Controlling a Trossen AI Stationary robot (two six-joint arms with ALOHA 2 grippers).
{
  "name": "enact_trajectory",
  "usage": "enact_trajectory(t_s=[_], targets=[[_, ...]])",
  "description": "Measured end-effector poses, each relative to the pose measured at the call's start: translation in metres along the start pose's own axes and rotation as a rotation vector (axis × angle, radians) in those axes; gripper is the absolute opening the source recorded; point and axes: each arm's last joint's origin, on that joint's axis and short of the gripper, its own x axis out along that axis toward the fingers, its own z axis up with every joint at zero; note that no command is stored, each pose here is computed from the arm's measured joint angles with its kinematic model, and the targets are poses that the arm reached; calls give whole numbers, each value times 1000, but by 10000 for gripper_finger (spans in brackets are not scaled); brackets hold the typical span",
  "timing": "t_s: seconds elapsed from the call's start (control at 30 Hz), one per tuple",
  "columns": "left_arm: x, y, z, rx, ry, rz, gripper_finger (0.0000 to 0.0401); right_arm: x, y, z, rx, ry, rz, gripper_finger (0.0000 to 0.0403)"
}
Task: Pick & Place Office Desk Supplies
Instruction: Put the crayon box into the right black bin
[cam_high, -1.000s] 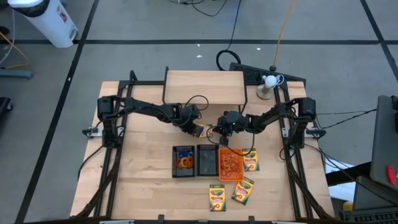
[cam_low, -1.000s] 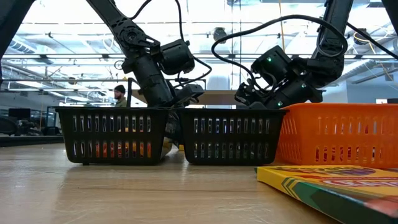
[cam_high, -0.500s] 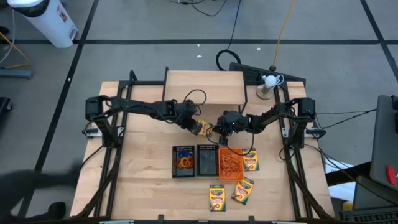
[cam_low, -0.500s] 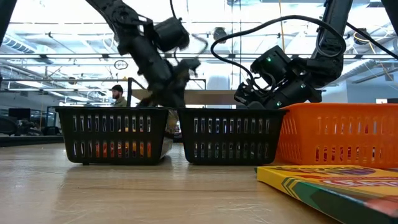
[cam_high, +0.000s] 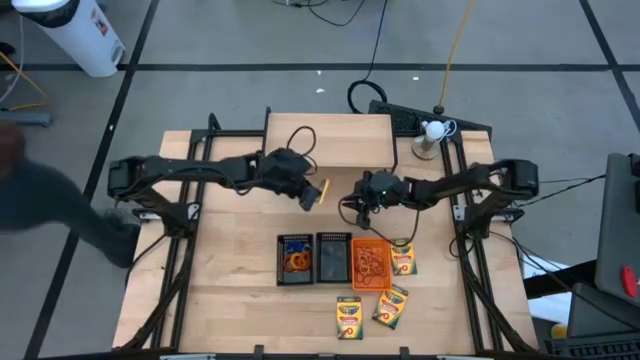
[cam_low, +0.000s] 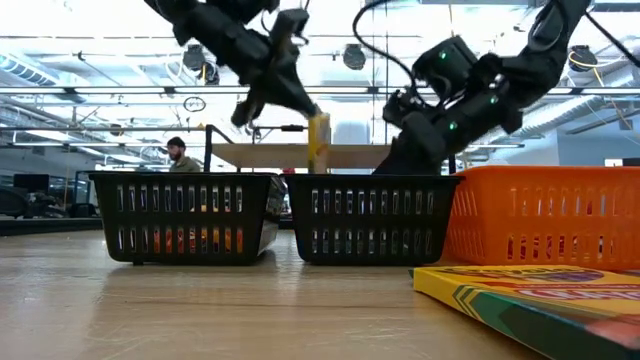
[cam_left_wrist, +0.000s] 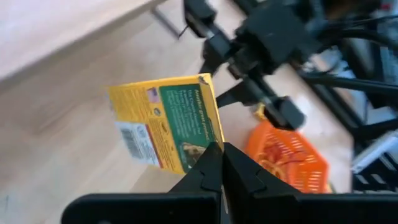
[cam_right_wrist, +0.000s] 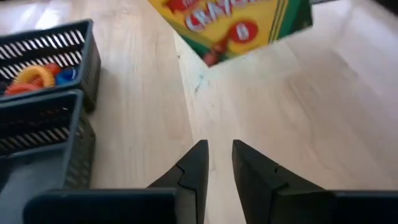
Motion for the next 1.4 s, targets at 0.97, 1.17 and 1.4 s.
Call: enact_trajectory(t_s=[0.97,1.17,1.4], targets=[[-18,-63,-27,242,168,-532,0,-128,12,-25,206,-414,81,8],[-19,-74,-37,265,184,-547,0,-135,12,-31,250,-473,109,8],[-17,-86,-52,303,177,-520,0,-136,12,-32,253,-475,113,8]])
